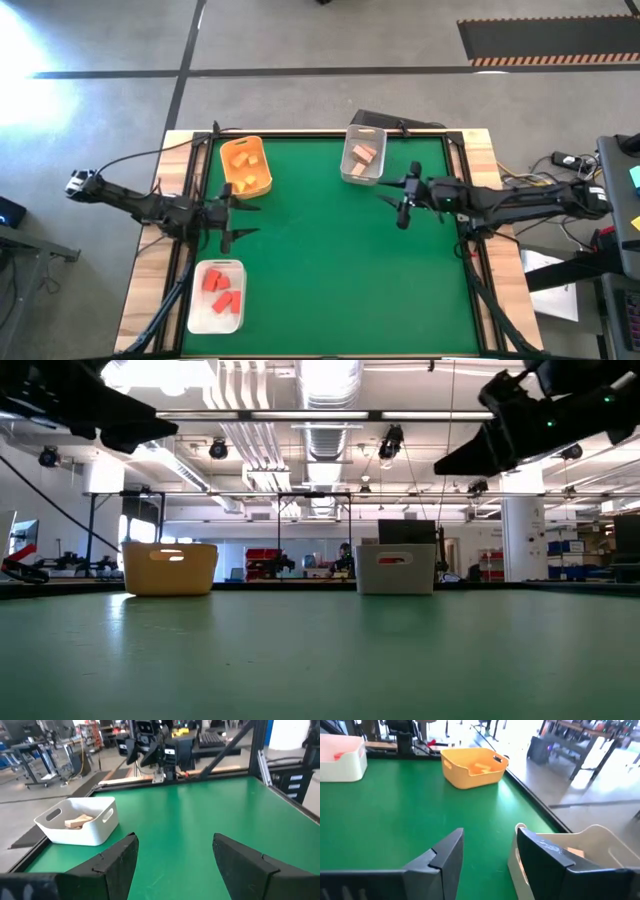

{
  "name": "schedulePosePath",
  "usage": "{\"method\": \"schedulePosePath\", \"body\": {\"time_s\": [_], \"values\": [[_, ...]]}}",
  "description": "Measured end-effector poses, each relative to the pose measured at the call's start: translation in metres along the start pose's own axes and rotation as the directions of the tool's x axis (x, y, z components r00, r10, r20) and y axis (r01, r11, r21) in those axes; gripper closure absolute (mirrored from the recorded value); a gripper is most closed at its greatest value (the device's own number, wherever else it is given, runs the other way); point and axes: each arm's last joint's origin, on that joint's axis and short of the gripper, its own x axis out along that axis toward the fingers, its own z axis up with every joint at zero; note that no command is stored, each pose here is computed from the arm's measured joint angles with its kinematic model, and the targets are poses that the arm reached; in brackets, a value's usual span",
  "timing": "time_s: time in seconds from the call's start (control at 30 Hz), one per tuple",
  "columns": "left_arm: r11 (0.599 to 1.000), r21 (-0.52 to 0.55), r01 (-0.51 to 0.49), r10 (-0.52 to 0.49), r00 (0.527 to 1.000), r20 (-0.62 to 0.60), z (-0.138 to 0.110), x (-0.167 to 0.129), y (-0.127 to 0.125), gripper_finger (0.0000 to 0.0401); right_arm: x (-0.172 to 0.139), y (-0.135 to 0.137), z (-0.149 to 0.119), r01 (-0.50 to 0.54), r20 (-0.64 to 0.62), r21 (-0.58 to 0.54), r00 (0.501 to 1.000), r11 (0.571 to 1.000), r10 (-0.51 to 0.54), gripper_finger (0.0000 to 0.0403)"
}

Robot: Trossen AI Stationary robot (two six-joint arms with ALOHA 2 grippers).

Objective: Sort & place blocks by color
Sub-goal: Return to Home Position

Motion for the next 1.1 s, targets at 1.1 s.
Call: {"method": "schedulePosePath", "body": {"time_s": [1.1], "values": [[0.998, -0.053, -0.021, 0.028, 0.99, 0.137, -0.038, -0.027, 0.008, 0.0162, -0.067, -0.01, -0.037, 0.027, 0.256, 0.031, 0.966, 0.999, -0.034, 0.0232]]}}
